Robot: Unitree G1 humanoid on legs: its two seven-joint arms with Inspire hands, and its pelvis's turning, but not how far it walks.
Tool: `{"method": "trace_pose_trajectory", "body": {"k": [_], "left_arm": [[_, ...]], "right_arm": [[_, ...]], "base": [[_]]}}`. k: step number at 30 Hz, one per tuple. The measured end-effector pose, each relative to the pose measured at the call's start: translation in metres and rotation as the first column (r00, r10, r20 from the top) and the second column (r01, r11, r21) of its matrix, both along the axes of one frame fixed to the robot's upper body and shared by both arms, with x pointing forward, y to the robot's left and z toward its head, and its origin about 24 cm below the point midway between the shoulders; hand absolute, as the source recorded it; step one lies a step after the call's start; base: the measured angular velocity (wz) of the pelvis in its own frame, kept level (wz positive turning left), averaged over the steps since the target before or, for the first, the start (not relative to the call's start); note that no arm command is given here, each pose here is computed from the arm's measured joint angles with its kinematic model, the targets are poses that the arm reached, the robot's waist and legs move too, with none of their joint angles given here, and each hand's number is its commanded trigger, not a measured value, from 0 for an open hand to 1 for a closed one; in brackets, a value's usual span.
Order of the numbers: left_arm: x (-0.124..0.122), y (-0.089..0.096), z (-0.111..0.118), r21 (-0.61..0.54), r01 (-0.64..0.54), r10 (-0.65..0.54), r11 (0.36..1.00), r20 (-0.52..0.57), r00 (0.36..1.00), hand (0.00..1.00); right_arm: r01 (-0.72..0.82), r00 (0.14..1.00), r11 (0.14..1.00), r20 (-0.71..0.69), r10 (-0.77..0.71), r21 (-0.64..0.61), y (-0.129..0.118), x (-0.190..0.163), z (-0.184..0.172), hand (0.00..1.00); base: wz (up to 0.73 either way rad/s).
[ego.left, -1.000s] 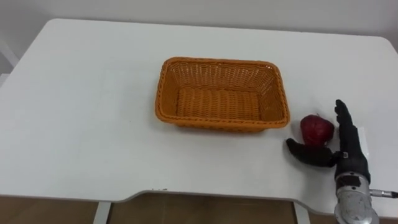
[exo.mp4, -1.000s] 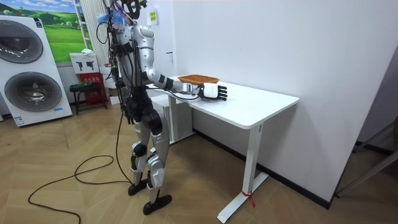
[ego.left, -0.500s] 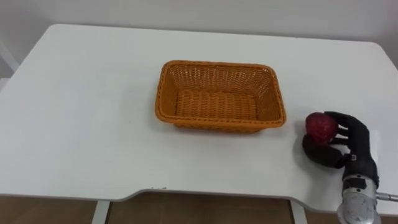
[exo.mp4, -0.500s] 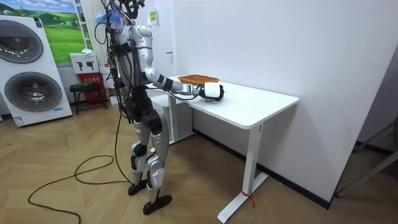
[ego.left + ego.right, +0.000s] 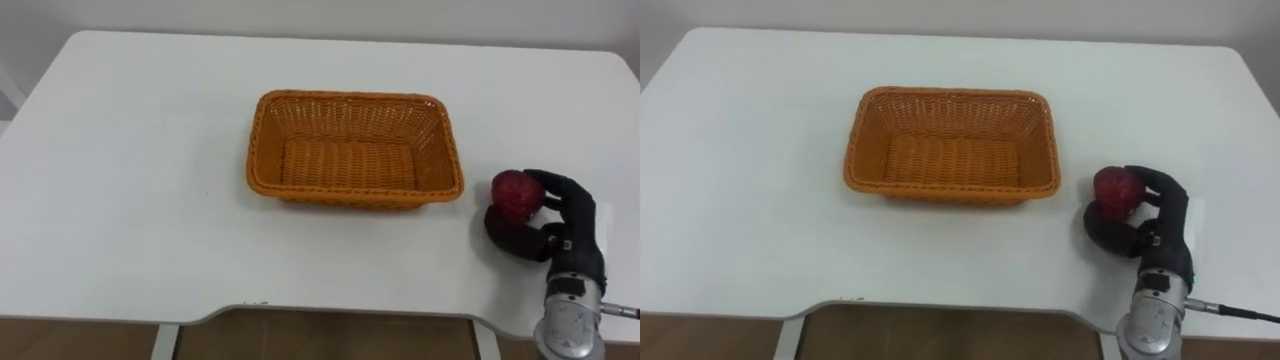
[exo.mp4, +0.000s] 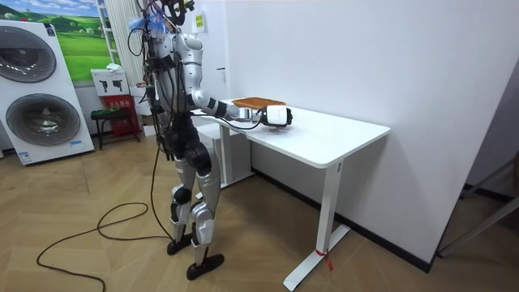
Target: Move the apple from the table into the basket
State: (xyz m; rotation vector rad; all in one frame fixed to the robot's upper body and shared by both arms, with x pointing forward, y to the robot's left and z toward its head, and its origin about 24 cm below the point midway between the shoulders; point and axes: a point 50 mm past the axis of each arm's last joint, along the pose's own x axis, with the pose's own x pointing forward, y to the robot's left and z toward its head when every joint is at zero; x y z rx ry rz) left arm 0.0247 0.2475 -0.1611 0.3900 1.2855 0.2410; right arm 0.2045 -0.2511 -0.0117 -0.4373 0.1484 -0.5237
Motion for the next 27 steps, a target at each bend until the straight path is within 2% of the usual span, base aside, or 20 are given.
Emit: {"method": "trace_pose_trajectory", "body": {"k": [7, 13, 22, 27], "left_arm": [[-0.001, -0.001, -0.001, -0.007, -0.001, 0.001, 1.000, -0.009, 1.000, 0.00], [-0.003, -0.002, -0.001, -0.010, 0.005, -0.005, 1.000, -0.016, 1.000, 0.00], [-0.002, -0.005, -0.002, -0.016, 0.006, -0.006, 1.000, -0.016, 1.000, 0.00], [0.001, -0.007, -0.003, -0.031, 0.029, -0.029, 0.999, -0.018, 0.999, 0.00]], "right_arm": [[0.024, 0.982, 0.999, 0.187, -0.016, -0.038, 0.006, 0.012, 0.035, 1.00], [-0.019, 0.952, 0.998, 0.305, 0.037, -0.062, 0.017, 0.019, 0.063, 1.00], [-0.147, 0.928, 0.986, 0.336, 0.164, -0.075, 0.032, 0.023, 0.078, 1.00], [-0.222, 0.921, 0.969, 0.303, 0.246, -0.112, 0.042, 0.025, 0.076, 1.00]], "base": [[0.00], [0.00], [0.00], [0.00]]}}
